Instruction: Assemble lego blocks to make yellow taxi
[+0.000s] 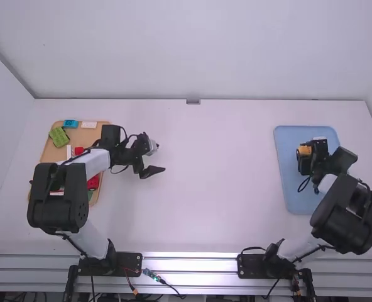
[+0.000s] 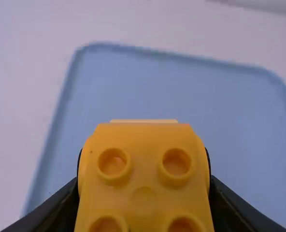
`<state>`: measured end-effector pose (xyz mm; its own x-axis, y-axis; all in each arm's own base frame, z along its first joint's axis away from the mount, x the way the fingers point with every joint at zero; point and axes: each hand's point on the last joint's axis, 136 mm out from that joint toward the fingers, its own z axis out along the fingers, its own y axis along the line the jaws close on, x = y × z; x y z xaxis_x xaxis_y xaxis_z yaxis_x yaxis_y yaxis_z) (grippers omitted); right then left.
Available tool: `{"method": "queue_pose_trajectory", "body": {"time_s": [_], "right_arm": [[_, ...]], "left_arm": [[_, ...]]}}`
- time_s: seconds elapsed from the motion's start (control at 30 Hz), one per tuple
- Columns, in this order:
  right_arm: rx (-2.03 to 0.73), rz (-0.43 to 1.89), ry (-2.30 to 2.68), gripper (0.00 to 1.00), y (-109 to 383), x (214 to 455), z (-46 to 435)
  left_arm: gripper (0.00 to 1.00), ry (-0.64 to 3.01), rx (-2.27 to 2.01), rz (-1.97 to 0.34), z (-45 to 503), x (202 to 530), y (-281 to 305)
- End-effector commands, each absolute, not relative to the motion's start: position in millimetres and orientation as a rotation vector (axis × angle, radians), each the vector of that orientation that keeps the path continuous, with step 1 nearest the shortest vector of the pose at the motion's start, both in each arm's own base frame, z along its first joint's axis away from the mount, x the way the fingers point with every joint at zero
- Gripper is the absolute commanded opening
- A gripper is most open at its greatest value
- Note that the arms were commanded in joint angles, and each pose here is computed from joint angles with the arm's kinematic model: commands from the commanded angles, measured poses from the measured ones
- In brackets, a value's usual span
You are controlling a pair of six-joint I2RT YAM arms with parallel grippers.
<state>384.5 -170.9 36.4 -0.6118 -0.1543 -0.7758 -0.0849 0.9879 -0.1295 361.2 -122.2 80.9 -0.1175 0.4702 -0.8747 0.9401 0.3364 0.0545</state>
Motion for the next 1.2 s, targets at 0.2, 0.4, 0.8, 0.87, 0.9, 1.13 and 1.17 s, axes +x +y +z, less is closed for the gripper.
{"method": "queue_pose_trajectory", "body": {"time_s": [0.2,0.4,0.8,0.87,0.9,1.13,1.17], "right_arm": [[-0.136,-0.087,2.24,0.58,-179.1,387.9,16.8],[-0.081,-0.095,2.241,0.68,-185.8,391.3,3.6],[0.077,-0.112,2.263,1.0,-196.9,388.7,10.7],[0.069,-0.123,2.287,1.0,-193.7,389.0,22.6],[0.062,-0.131,2.297,1.0,-192.2,389.4,27.1],[0.026,-0.224,2.359,1.0,-170.5,395.8,91.3],[0.029,-0.226,2.365,1.0,-165.5,395.9,100.3]], "left_arm": [[0.99,1.734,1.214,-0.724,93.4,364.0,-126.9],[0.99,1.735,1.213,-0.725,93.2,363.8,-126.9],[0.99,1.779,1.136,-0.729,96.7,373.6,-124.7],[0.99,1.86,1.024,-0.704,97.3,388.2,-118.0],[0.99,1.883,0.994,-0.689,97.0,392.4,-115.4],[0.99,2.023,0.77,-0.562,97.9,422.8,-103.8],[0.99,2.053,0.726,-0.542,98.4,427.1,-100.9]]}}
